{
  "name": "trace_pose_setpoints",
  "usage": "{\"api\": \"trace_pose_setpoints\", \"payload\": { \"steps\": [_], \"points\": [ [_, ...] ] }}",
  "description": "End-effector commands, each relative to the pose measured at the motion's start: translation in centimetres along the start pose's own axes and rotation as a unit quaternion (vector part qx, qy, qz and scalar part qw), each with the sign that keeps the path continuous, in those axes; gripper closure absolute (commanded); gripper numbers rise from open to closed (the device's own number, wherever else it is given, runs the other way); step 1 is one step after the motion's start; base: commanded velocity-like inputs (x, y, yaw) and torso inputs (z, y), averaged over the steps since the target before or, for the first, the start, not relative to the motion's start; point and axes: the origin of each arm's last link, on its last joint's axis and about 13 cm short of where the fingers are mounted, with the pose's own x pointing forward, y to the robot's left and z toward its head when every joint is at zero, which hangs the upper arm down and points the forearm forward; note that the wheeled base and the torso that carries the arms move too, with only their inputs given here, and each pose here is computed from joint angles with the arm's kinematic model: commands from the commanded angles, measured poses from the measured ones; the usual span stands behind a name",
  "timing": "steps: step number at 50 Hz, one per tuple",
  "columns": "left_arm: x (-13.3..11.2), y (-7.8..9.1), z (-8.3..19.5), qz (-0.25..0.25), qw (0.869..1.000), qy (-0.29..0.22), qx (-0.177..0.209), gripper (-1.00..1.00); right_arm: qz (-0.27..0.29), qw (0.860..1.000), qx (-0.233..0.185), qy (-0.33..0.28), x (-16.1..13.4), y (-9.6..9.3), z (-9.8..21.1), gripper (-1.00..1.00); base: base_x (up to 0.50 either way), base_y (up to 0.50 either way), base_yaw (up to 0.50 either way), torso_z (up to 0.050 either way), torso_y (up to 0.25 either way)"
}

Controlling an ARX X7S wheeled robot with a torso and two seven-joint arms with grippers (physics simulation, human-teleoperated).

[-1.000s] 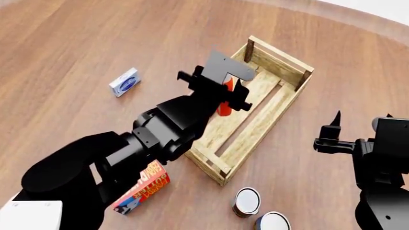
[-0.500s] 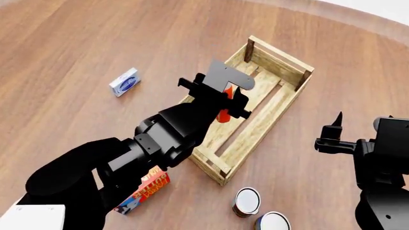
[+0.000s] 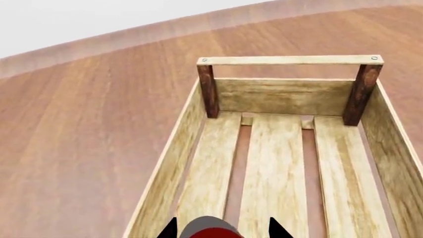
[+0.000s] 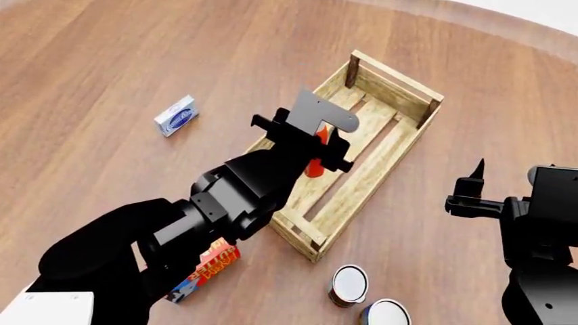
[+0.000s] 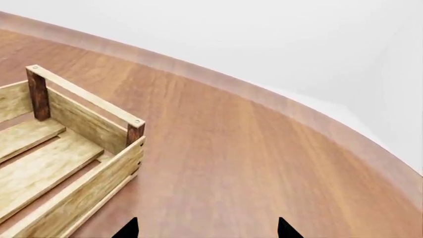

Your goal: Pick up the ketchup, and put it in the wooden tray.

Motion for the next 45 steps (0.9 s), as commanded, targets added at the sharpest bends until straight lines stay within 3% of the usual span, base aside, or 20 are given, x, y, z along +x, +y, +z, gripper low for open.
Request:
{"api": "trace_pose_setpoints", "payload": {
  "steps": [1,34,45],
  "points": [
    [0.01,-0.06,0.03,-0.001,1.000,-0.002,-0.001,-1.00,-0.001,1.000,0.000,0.001,0.00,0.00,0.00,-1.00,0.00,0.00,0.00,0.000,0.000],
    [0.03,0.13,0.31,-0.009,1.000,0.008,-0.009,-1.00,0.002,1.000,-0.001,0.000,0.00,0.00,0.00,-1.00,0.00,0.00,0.00,0.000,0.000],
    [0.01,0.14,0.74,-0.014,1.000,0.013,-0.009,-1.00,0.004,1.000,0.000,-0.007,0.02,0.00,-0.01,-1.00,0.00,0.00,0.00,-0.015,0.150]
  ]
}}
